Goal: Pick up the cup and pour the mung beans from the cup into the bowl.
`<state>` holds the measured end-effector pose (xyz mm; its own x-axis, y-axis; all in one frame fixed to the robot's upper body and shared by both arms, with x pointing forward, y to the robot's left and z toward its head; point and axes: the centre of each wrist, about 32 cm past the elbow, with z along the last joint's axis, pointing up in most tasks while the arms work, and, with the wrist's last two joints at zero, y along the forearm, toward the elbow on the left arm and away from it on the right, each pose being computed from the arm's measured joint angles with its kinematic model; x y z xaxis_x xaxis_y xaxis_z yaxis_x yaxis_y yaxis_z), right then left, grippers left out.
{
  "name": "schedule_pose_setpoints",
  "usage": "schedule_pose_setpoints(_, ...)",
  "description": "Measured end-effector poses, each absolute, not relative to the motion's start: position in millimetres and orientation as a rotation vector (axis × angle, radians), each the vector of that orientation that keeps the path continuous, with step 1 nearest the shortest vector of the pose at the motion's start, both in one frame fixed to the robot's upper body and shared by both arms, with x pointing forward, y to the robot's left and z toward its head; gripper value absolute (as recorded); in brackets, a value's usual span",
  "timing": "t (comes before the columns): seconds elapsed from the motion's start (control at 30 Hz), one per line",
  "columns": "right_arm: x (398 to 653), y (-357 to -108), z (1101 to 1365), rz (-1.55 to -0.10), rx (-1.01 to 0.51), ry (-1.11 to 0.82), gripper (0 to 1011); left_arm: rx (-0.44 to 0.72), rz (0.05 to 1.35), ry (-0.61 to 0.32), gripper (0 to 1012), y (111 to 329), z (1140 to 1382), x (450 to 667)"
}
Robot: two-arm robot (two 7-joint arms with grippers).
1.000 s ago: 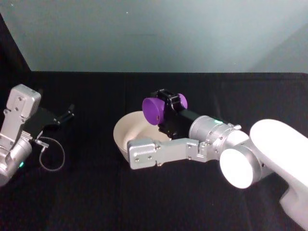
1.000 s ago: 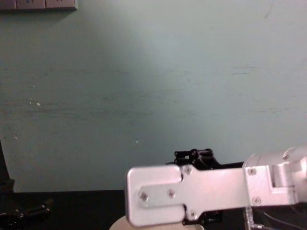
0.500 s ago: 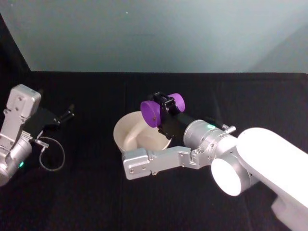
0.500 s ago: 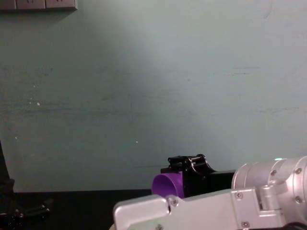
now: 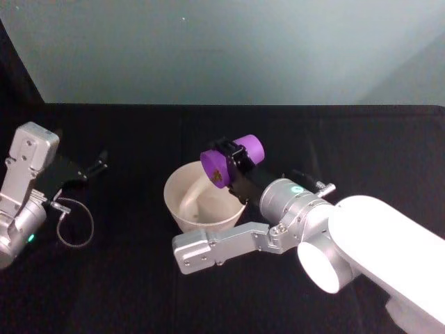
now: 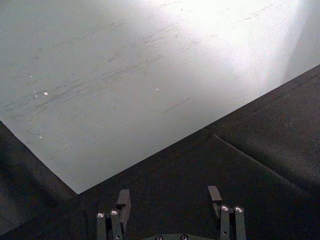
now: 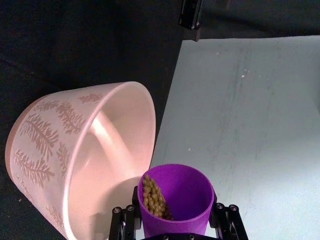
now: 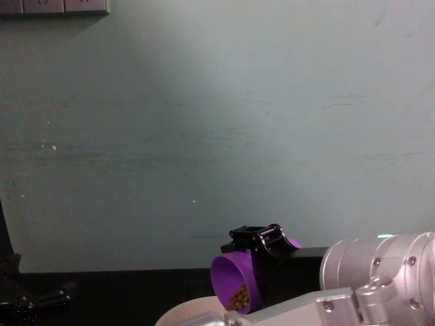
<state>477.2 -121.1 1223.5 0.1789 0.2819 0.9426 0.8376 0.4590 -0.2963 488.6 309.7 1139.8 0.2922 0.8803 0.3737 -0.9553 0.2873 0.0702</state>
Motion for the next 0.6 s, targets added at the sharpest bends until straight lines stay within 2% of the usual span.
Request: schedule_pose_setpoints(0.6, 474.1, -115.9, 1220.1, -0.496, -1.104, -1.421, 731, 0.304, 1.248, -0.285, 1000, 309.7, 1139.8, 488.6)
